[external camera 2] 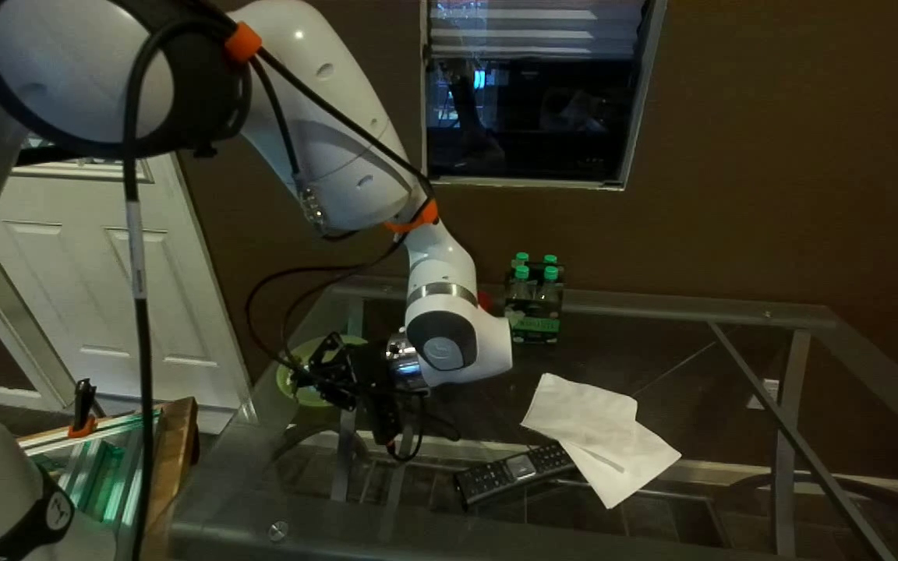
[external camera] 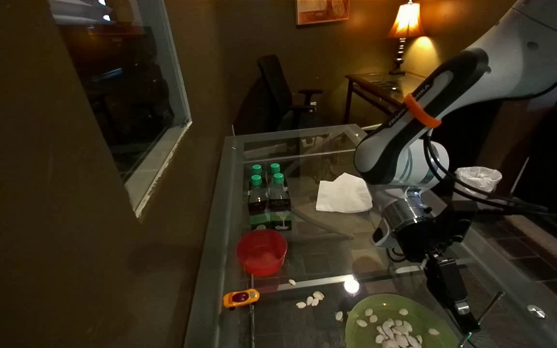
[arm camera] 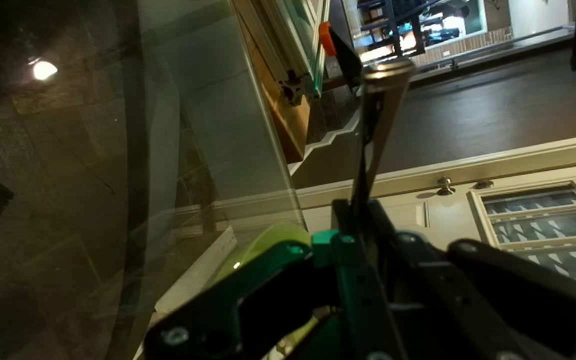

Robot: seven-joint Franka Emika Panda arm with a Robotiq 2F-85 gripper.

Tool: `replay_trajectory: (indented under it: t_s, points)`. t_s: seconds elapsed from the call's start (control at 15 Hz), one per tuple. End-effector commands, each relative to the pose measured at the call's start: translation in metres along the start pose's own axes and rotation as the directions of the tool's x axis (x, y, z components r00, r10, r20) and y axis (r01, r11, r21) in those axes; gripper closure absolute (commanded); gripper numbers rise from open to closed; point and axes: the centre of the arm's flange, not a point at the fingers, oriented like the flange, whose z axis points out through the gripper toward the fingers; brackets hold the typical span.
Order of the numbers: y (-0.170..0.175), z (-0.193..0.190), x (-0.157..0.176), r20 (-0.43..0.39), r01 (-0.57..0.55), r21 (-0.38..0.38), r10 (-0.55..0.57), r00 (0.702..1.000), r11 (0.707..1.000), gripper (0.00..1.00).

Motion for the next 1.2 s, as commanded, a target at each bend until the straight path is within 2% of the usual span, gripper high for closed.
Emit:
replay_trajectory:
  t_s: [0.0, 0.67, 1.13]
  points:
    - [0.023, 0.003, 0.006, -0.013, -0.069, 0.058, 0.070, 0.998, 0.996, 0.98]
    - [0.038, -0.006, 0.004, -0.044, -0.127, 0.032, 0.129, 0.991, 0.991, 0.98]
    - [0.045, -0.014, 0.002, -0.072, -0.120, 0.010, 0.121, 0.990, 0.993, 0.98]
